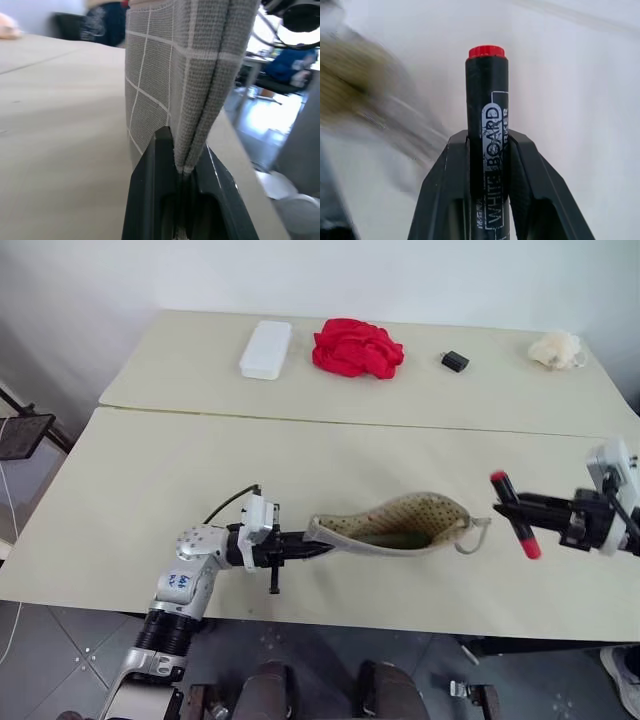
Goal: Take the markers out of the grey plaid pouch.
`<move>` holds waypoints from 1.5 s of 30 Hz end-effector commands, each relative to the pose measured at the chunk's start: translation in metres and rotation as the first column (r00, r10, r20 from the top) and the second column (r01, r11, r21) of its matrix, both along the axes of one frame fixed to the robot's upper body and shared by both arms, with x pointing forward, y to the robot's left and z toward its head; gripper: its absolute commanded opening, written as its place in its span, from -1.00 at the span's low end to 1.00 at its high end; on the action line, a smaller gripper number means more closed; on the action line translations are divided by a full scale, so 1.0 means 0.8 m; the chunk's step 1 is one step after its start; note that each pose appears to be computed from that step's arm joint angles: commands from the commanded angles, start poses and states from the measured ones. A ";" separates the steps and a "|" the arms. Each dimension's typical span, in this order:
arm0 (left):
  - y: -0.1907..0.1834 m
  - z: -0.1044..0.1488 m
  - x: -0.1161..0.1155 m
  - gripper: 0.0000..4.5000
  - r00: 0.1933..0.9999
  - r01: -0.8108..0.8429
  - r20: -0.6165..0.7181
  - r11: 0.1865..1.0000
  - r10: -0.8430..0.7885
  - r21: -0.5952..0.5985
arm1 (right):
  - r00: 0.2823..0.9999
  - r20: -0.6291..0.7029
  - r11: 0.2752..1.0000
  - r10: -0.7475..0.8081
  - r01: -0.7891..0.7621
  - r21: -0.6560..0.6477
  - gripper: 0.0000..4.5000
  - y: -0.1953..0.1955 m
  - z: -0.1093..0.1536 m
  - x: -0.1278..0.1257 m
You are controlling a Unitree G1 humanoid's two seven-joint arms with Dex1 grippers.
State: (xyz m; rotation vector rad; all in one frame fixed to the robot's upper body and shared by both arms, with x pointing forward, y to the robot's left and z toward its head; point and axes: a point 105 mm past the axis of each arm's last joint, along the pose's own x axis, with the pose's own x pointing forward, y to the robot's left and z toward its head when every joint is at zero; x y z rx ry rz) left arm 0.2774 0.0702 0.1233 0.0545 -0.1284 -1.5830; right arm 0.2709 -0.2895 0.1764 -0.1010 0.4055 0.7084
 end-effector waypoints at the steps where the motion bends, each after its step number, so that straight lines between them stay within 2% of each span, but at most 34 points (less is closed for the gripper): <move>1: -0.009 0.007 -0.004 -1.00 0.998 0.062 0.032 0.998 -0.061 -0.018 | 0.998 0.003 0.985 -0.064 0.064 -0.162 -0.72 -0.028 -0.018 0.001; 4: -0.013 0.007 -0.002 -1.00 0.997 0.067 0.047 0.997 -0.065 -0.027 | 0.992 -0.029 0.973 -0.124 0.116 -0.200 -0.72 -0.040 -0.033 0.004; 9: -0.015 -0.002 0.013 -1.00 0.997 -0.004 0.083 1.000 0.006 -0.020 | 0.995 0.003 0.964 -0.104 0.101 -0.246 0.04 -0.038 -0.039 0.007; 13: -0.012 -0.005 0.017 -1.00 0.994 -0.027 0.108 0.999 0.029 -0.022 | 0.991 0.132 0.969 -0.025 0.056 -0.239 0.63 -0.030 -0.005 0.010; 15: -0.011 -0.006 0.016 -1.00 0.994 -0.027 0.109 0.999 0.029 -0.023 | 0.985 0.169 0.971 0.031 0.011 -0.240 0.63 -0.022 0.013 0.007; 18: -0.011 -0.009 0.015 -1.00 0.994 -0.021 0.104 1.000 0.023 -0.017 | 0.957 0.207 0.967 0.202 -0.162 -0.194 0.63 0.031 0.075 -0.003; 20: -0.011 -0.011 0.015 -1.00 0.995 -0.021 0.102 1.000 0.022 -0.015 | 0.933 0.205 0.946 0.295 -0.255 -0.199 0.63 0.063 0.097 -0.011; 24: -0.014 -0.013 0.016 -1.00 0.995 -0.020 0.097 1.000 0.021 -0.013 | 0.883 0.220 0.906 0.414 -0.376 -0.192 0.22 0.119 0.120 -0.020; 28: -0.015 -0.013 0.017 -1.00 0.995 -0.019 0.097 1.000 0.020 -0.012 | 0.835 0.106 0.830 0.540 -0.507 -0.232 -0.42 0.160 0.106 -0.043; 31: -0.015 -0.013 0.017 -1.00 0.995 -0.021 0.096 1.000 0.022 -0.012 | 0.815 0.040 0.794 0.578 -0.550 -0.259 -0.90 0.178 0.092 -0.052; 32: -0.015 -0.013 0.017 -1.00 0.995 -0.021 0.095 1.000 0.022 -0.012 | 0.814 0.021 0.789 0.581 -0.557 -0.260 -0.99 0.182 0.088 -0.054; 39: -0.015 -0.014 0.016 -1.00 0.996 -0.019 0.087 1.000 0.020 -0.012 | 0.856 -0.095 0.775 0.508 -0.503 -0.382 -0.99 0.184 0.044 -0.044; 42: -0.015 -0.015 0.015 -1.00 0.996 -0.016 0.084 1.000 0.016 -0.010 | 0.866 -0.092 0.768 0.492 -0.481 -0.422 -0.99 0.192 0.029 -0.034; 45: -0.016 -0.016 0.014 -1.00 0.997 -0.016 0.077 1.000 0.016 -0.011 | 0.894 -0.029 0.786 0.446 -0.407 -0.466 -0.99 0.205 0.026 -0.012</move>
